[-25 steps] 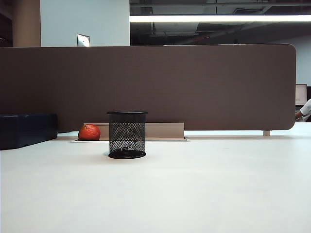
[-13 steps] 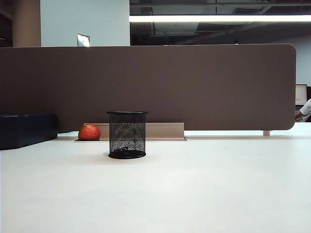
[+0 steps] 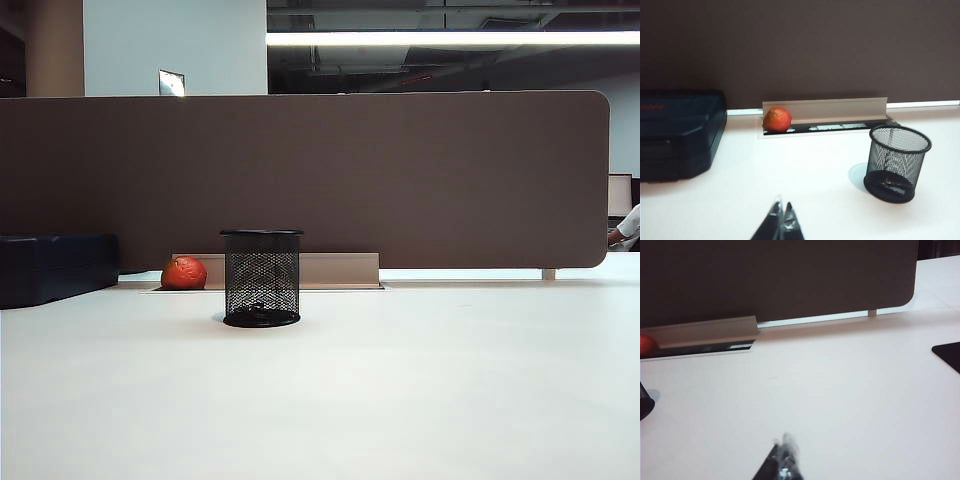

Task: Pick up a bunch of keys from the table, then put them into the black basket.

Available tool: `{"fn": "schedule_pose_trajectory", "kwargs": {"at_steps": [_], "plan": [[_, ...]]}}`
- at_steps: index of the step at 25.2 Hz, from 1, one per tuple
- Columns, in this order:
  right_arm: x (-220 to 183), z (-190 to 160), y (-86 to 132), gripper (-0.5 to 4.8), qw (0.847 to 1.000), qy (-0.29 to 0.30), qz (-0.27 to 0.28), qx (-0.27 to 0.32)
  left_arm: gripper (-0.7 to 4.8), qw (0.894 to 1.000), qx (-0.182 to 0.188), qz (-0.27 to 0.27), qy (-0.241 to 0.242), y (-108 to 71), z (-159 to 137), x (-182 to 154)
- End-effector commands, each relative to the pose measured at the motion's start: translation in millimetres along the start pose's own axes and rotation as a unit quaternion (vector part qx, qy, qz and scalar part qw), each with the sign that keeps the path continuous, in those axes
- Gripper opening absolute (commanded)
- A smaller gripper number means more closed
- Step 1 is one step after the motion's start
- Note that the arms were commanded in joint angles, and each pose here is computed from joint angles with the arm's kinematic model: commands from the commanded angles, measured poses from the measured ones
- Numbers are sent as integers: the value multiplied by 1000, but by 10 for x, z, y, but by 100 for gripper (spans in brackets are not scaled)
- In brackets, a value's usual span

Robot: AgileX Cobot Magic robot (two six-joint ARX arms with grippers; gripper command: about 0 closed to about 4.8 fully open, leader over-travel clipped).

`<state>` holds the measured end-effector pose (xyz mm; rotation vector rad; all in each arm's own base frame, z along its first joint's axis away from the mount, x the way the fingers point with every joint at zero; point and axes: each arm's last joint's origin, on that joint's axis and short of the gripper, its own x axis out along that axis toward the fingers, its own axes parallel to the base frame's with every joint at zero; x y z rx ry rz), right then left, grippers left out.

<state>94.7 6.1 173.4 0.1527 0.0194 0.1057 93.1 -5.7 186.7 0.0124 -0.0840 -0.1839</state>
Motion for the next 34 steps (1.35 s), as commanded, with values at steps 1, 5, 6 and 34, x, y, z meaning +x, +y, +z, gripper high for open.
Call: {"fn": "schedule_pose_trajectory", "kwargs": {"at_steps": [1,5,6,34], "plan": [[26,-77,-13,-9,1000,-8,2,-4,-6,1000,0,14,-19,10,-34,14],[26,-73,-14,-9,999,-11,-2,-37,-6,999,0,32,-20,22,-88,23],[26,-68,-13,-9,999,-13,-1,-40,-6,999,0,35,-17,24,-94,23],[26,-94,-9,-9,998,1,12,-54,-5,999,-23,29,-14,21,-100,23]]}}
